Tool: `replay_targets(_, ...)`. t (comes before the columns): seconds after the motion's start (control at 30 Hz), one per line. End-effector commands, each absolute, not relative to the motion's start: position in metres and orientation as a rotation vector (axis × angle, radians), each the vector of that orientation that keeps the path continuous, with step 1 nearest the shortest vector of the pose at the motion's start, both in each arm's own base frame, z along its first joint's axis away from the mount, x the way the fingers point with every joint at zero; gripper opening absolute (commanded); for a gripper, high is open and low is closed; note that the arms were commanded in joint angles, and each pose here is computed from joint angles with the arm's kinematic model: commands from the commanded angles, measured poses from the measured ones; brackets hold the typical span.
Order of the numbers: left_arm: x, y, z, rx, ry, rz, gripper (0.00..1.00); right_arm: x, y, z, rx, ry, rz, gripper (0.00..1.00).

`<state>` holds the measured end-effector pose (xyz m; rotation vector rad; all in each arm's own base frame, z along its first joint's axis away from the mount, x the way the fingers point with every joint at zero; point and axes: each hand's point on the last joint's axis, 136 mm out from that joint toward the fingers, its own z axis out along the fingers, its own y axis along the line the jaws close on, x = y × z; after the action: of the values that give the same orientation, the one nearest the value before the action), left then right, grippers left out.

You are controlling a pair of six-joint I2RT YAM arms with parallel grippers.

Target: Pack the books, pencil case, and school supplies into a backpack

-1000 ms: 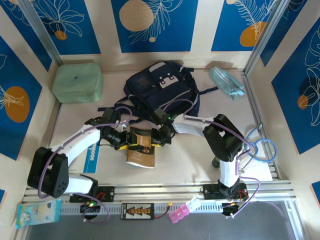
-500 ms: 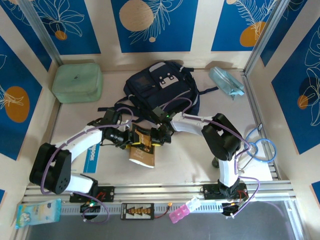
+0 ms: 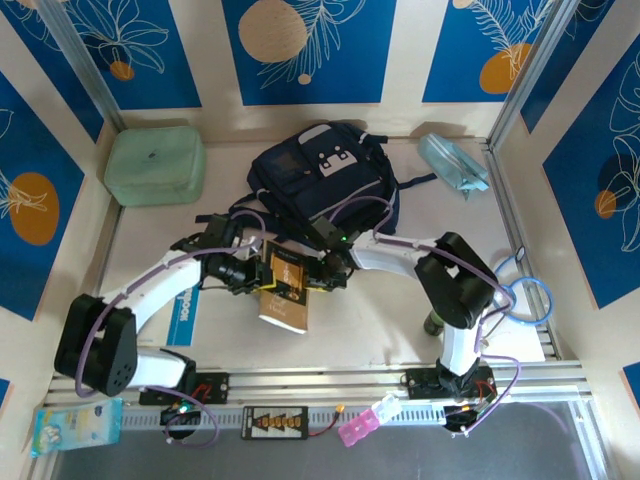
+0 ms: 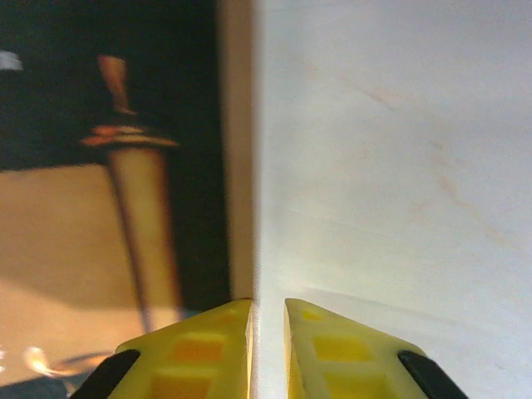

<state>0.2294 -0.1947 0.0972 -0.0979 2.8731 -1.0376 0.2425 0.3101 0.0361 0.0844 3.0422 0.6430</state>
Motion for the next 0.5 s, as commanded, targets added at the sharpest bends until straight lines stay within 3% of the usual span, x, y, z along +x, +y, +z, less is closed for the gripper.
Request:
replay_targets(0.0, 0.247, -0.201, 0.141, -0.041, 2.731, -1.066, 0.00, 0.260, 0.297, 0.071, 0.136, 2.881, 0.707, 0.37)
replay_targets(0.07, 0.254, -0.203, 0.161, -0.034, 2.666, -1.086, 0.00, 0.267, 0.291, 0.091, 0.160, 2.794, 0.804, 0.54)
replay_targets(0.23, 0.276, -0.208, 0.214, -0.076, 2.459, -1.149, 0.00, 0.278, 0.280, 0.139, 0.159, 2.590, 1.044, 0.78)
replay_targets(0.33, 0.294, -0.213, 0.241, -0.143, 2.328, -1.210, 0.00, 0.282, 0.278, 0.170, 0.114, 2.457, 1.199, 0.99)
replay_targets(0.47, 0.323, -0.213, 0.265, -0.282, 2.198, -1.245, 0.00, 0.285, 0.271, 0.209, 0.130, 2.297, 1.352, 0.99)
